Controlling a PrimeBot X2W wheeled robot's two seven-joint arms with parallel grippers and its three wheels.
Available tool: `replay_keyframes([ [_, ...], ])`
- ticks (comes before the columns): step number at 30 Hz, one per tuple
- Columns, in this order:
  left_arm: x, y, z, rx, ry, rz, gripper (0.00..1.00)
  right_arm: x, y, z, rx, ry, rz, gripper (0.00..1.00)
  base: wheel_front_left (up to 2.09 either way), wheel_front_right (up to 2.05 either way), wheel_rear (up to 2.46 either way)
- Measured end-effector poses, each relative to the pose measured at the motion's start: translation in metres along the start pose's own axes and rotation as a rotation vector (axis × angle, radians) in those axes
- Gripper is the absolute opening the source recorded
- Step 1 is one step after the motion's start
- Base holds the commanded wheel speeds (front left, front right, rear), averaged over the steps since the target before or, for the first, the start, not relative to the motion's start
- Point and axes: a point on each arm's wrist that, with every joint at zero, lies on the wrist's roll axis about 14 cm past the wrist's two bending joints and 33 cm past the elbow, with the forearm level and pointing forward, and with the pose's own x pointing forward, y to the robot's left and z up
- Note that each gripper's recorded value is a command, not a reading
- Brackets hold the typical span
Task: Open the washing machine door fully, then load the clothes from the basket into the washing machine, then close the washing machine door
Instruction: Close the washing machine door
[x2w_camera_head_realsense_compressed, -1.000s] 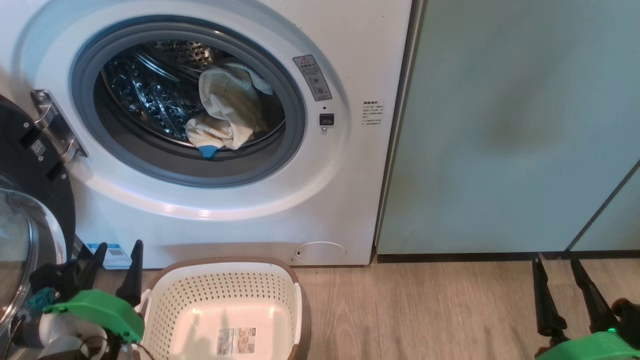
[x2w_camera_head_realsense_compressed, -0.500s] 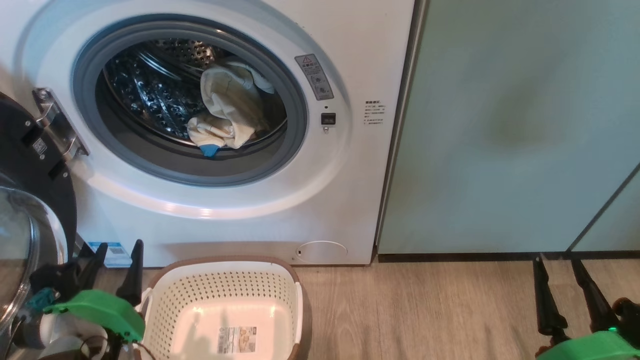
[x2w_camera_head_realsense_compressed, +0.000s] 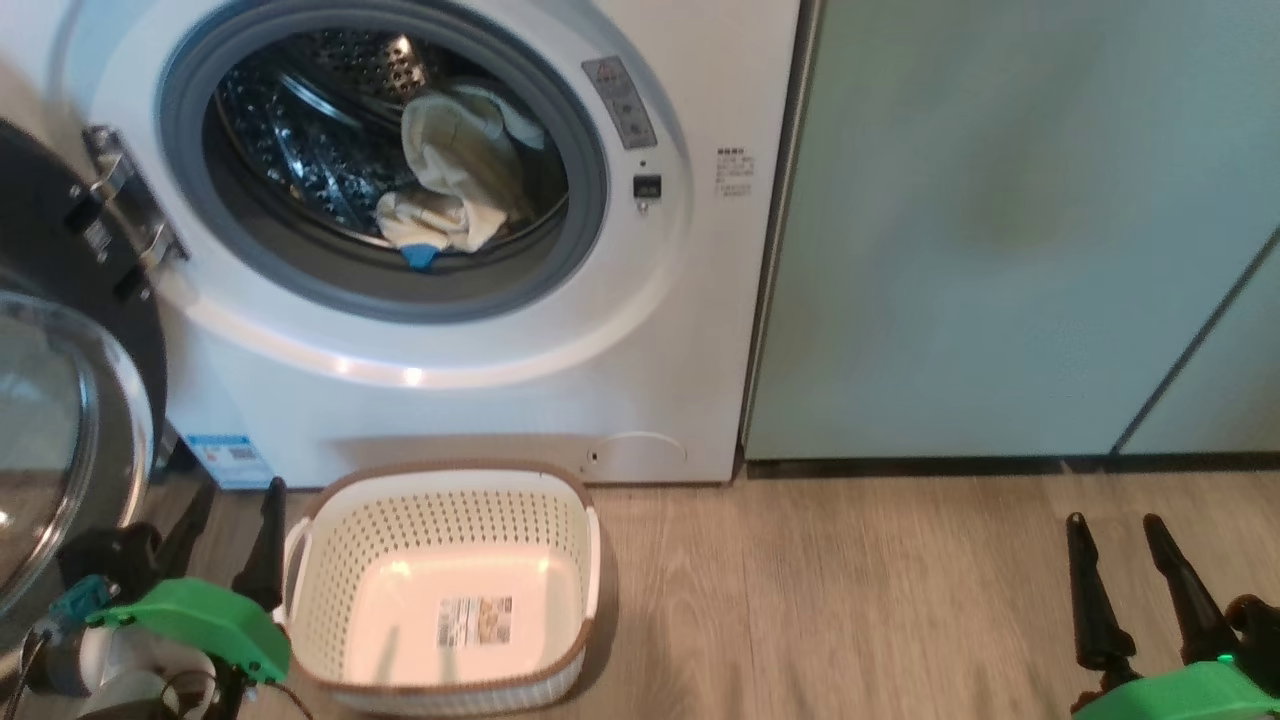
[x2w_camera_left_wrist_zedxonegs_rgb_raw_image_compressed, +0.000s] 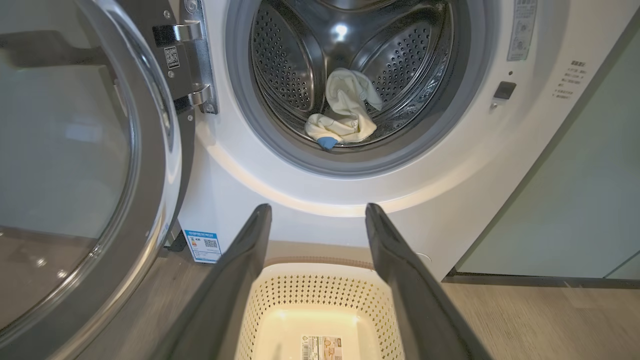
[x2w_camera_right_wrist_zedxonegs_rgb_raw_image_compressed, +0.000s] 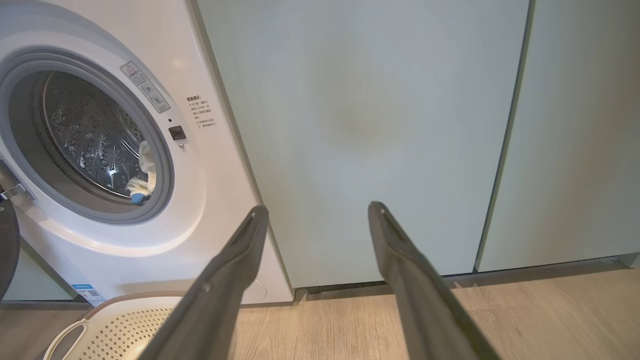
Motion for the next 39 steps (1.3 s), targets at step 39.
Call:
replay_keyframes([
  [39, -0.021, 0.028, 0.011, -0.032, -0.049, 0.101, 1.00, 0.016, 0.019, -0.004, 0.009, 0.011, 0.058, 1.00, -0.39, 0.39, 0.00],
])
